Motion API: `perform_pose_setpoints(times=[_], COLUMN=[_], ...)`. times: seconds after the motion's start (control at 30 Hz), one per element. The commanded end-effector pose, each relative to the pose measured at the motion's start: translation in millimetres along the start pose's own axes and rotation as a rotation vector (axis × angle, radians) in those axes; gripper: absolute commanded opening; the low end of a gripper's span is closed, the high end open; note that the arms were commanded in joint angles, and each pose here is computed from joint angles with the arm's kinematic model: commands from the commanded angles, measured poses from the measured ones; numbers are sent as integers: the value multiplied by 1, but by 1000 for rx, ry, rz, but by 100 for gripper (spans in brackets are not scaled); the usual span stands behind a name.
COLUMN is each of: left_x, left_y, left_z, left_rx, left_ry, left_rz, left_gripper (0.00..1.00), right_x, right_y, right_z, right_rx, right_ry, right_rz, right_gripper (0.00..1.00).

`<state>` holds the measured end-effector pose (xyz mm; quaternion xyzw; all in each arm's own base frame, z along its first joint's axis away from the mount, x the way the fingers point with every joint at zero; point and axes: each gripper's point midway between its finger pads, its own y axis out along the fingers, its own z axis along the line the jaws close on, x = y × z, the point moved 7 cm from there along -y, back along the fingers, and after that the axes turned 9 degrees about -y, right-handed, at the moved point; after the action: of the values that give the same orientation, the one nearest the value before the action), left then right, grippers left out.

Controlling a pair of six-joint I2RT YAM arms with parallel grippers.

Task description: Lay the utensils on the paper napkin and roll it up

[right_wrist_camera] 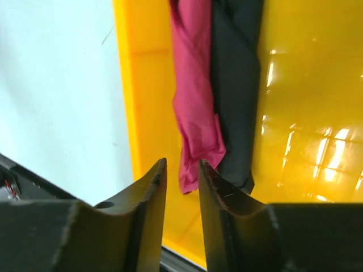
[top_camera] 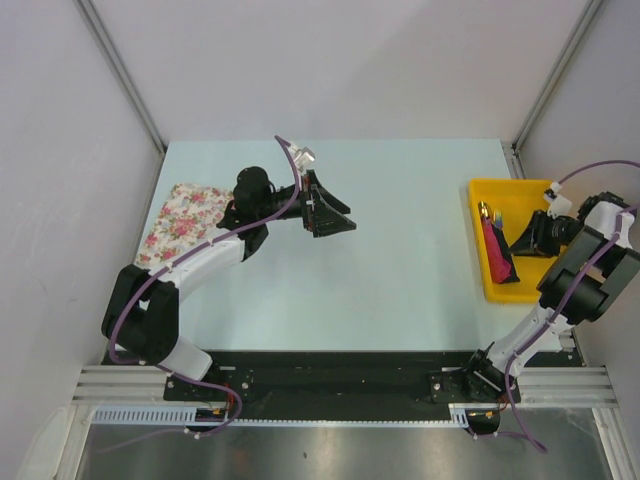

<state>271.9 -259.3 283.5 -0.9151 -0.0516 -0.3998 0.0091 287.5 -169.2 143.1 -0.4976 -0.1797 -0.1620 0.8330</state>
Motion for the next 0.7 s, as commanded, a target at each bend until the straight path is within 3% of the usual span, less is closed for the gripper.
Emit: perform_pose_setpoints(times=[0.0, 0.2, 0.67], left_x=[7, 6, 7], left_y=[-2, -3, -2], left_z=[-16, -16, -12], left_rx=[-33, -37, -27], left_ry=[61, 64, 56], left_rz=[-27, -20, -21], left_gripper=[95, 95, 95], right_x=[-4, -20, -46], right_y=[-10, 2, 32], right_z=[19, 14, -17], right_rx=[42, 50, -61], right_ry=[-48, -27, 18], right_rz=[21, 90, 183], right_gripper=[29, 24, 23])
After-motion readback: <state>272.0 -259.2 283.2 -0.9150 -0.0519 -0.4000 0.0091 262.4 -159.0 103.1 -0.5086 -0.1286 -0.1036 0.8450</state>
